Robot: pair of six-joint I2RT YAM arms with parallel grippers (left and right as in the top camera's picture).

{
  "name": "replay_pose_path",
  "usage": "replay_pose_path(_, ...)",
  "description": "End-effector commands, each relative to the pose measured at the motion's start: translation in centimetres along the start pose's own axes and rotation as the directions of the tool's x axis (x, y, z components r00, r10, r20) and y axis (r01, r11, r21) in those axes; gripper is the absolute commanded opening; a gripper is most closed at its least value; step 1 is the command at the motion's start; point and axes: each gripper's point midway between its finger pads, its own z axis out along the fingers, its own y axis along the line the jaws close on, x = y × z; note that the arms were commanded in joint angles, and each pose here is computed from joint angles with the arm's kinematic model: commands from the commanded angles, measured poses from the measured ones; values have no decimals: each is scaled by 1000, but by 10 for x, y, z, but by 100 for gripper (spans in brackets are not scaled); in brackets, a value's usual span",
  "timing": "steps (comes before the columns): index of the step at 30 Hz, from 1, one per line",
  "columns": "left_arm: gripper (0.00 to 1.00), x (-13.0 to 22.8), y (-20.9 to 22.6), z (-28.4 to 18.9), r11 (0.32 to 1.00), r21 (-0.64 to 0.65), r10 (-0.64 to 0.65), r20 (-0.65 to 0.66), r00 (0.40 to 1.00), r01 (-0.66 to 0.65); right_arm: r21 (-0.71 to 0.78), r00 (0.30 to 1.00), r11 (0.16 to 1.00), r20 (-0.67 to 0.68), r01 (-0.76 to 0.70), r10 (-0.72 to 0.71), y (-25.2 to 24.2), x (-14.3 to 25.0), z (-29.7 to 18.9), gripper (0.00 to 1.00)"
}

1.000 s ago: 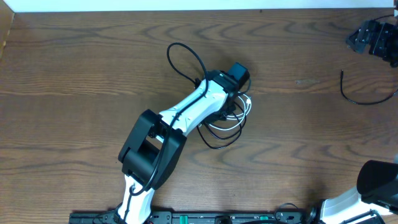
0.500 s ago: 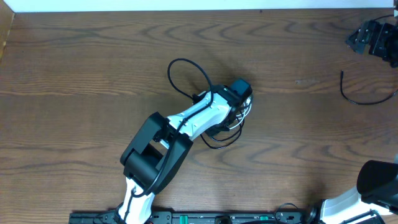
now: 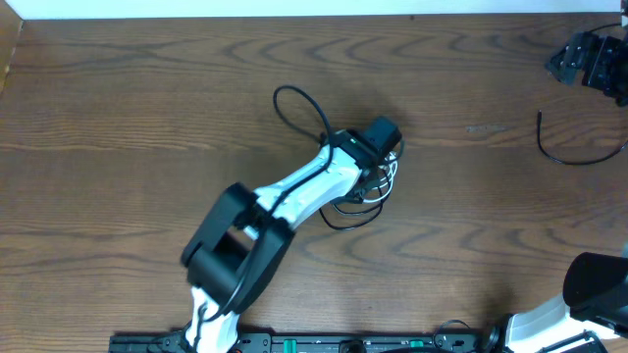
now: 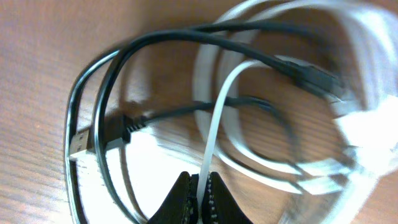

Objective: Untangle cables

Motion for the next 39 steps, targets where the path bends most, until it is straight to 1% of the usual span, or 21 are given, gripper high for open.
replay_pose_path(1, 8, -38, -43, -101, 930, 202, 259, 232, 938, -307, -8, 1000, 1000, -9, 22, -22, 3, 2, 3, 99)
replay_pose_path(4, 7, -53, -53, -169, 867, 284, 281, 398, 873, -409, -29, 1000, 999, -11, 25, -26, 8, 2, 4, 99)
replay_pose_path(8, 7, -64, -53, -253, 797, 365, 216, 571, 792, -481, -78, 999, 996, -17, 42, -44, 23, 4, 6, 99)
replay_pose_path(12, 7, -75, -43, -326, 745, 434, 83, 693, 716, -506, -156, 996, 985, -35, 72, -78, 50, 9, 10, 99)
replay_pose_path(15, 7, -86, -32, -364, 722, 470, -12, 743, 669, -508, -183, 992, 978, -52, 104, -116, 69, 15, 14, 99)
replay_pose_path(17, 8, -97, -22, -390, 708, 491, -87, 774, 627, -507, -206, 985, 967, -62, 147, -163, 84, 21, 18, 99)
replay_pose_path(19, 7, -110, -8, -418, 696, 510, -174, 802, 571, -505, -229, 976, 956, -74, 182, -203, 99, 28, 22, 99)
replay_pose_path(22, 7, -123, 10, -454, 669, 552, -293, 811, 506, -498, -258, 964, 942, -98, 214, -246, 117, 39, 30, 99)
replay_pose_path(24, 7, -126, 21, -482, 632, 577, -365, 810, 458, -517, -280, 955, 934, -128, 223, -266, 128, 50, 38, 99)
replay_pose_path(26, 7, -127, 28, -501, 606, 581, -403, 813, 420, -543, -297, 946, 928, -158, 227, -282, 134, 62, 49, 99)
replay_pose_path(28, 7, -128, 37, -516, 585, 600, -452, 800, 395, -546, -333, 936, 914, -181, 231, -302, 144, 75, 64, 98)
replay_pose_path(31, 7, -127, 44, -530, 562, 617, -496, 785, 372, -551, -407, 927, 885, -187, 227, -324, 157, 89, 81, 97)
replay_pose_path(34, 7, -124, 49, -551, 529, 619, -542, 773, 330, -580, -512, 917, 823, -154, 245, -368, 174, 99, 90, 97)
replay_pose_path(37, 7, -120, 54, -575, 468, 640, -614, 732, 297, -610, -598, 908, 754, -102, 271, -407, 190, 104, 91, 98)
replay_pose_path(39, 7, -117, 58, -588, 433, 650, -649, 706, 284, -625, -655, 892, 691, -57, 305, -448, 202, 107, 86, 97)
